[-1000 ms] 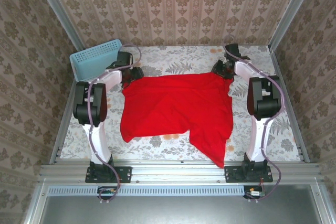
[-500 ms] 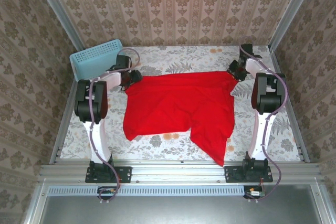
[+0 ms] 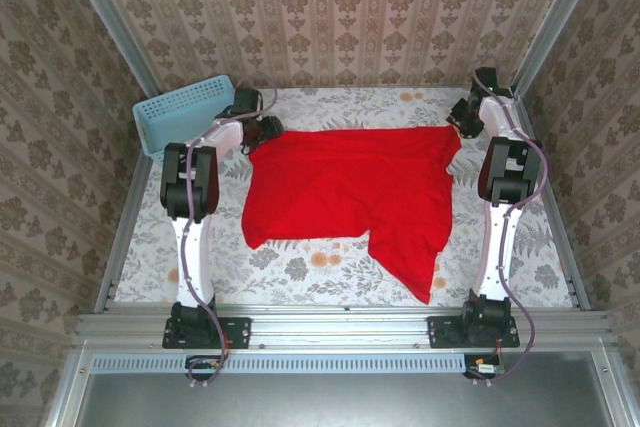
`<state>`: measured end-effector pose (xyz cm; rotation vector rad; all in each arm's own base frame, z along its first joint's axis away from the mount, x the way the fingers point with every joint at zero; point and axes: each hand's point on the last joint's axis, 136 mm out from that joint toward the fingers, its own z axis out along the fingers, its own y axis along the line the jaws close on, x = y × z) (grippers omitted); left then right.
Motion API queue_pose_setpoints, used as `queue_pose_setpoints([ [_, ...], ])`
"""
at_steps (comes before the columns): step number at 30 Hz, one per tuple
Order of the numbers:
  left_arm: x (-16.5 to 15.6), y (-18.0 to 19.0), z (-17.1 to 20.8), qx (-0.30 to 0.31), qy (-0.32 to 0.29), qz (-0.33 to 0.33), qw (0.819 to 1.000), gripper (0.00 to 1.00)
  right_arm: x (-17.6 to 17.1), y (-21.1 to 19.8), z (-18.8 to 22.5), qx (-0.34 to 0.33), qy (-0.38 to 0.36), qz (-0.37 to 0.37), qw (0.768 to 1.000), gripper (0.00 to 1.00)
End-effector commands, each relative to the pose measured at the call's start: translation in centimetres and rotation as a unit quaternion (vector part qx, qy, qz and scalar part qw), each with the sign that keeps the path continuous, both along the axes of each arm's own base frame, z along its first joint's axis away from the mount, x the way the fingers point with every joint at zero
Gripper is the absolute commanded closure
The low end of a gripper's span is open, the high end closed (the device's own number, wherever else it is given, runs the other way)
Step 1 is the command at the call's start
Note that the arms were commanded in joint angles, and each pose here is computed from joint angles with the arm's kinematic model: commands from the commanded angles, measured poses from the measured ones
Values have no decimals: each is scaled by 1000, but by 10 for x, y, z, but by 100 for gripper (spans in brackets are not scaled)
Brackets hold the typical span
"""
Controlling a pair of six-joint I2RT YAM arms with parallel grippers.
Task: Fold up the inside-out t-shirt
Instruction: Move the T-shirt to the center of the table, then fold the T-shirt at the center of the table.
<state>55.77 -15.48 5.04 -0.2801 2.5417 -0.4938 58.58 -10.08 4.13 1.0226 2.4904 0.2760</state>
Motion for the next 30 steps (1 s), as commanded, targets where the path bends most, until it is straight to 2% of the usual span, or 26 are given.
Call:
queue_pose_setpoints([
  [1,-11,3,47,23,5,-13,1000,40,-11,1,39,-22,1,26,999,61],
  [4,-41,14,81,49,3,-1,999,36,-30,18,67,-33,-22,45,998,56],
  [7,-89,28,93,72,12,17,997,35,-64,39,88,-37,-38,56,997,53],
  [14,-232,67,56,92,63,57,992,39,-174,103,93,-45,-33,113,992,50],
  [19,-300,82,35,90,82,74,990,40,-251,118,85,-64,-6,129,990,50],
  [24,-326,75,11,50,96,69,992,47,-316,132,74,-54,5,135,989,52],
  [30,-324,58,-3,19,107,55,993,57,-354,155,52,-43,23,154,987,53],
])
